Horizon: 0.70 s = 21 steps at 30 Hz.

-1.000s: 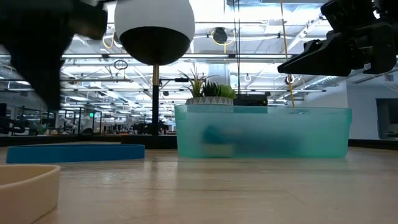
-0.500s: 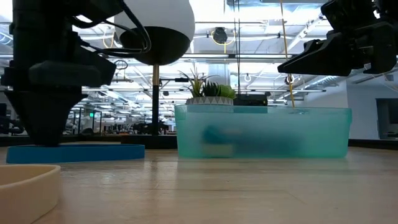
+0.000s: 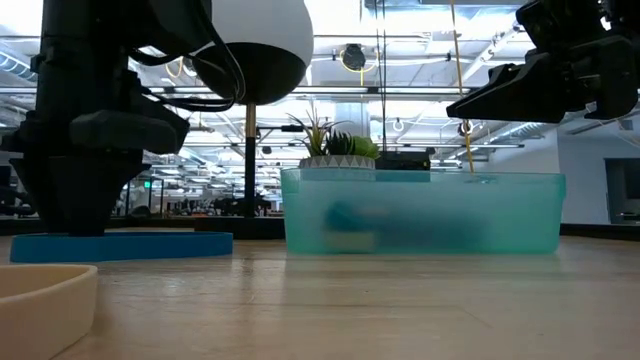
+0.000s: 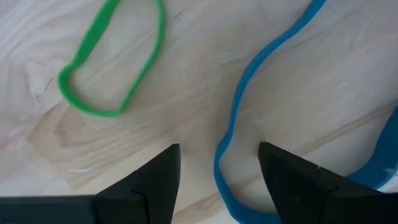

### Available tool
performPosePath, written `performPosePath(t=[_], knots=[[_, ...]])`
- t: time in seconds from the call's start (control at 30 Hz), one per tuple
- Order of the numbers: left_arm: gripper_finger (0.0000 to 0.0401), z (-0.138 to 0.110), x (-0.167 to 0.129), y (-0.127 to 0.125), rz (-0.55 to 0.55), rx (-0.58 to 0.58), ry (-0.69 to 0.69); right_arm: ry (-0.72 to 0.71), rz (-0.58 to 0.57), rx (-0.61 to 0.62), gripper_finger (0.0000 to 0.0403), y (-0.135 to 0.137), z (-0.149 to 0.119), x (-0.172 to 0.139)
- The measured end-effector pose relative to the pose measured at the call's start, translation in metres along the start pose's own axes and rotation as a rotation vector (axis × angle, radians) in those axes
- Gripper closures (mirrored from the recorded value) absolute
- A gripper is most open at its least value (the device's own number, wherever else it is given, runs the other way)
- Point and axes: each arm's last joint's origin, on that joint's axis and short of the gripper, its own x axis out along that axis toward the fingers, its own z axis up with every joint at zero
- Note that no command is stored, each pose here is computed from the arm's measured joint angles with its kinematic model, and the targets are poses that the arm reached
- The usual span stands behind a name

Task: Pick and place rubber bands into bin
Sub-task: Put the blue rubber band into the blue bin

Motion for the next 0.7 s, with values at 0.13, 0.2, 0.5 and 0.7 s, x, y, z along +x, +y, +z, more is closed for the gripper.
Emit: performPosePath(t=[0.13,0.2,0.5,0.7], knots=[[0.0214,0.0002,0.0005,-0.0014,-0.014,0.013,-0.002,0.002,0.0,-0.001,0.0261,0.0,-0.0002,0.0],[0.0245,0.0002,0.0008,-0.0023,-0.022,0.026,-0.003,0.002,0.0,-0.001,0.0261,0.0001,-0.0002,0.0],[0.0391,0.0003,0.0012,-0.0053,-0.044,0.209,-0.032,0.002,0.0,-0.002,0.0261,0.0,-0.0003,0.0],[0.0394,-0.0007,0.0009,-0.0055,-0.04,0.349,-0.032,0.002,0.0,-0.002,0.0261,0.0,-0.0003,0.0]])
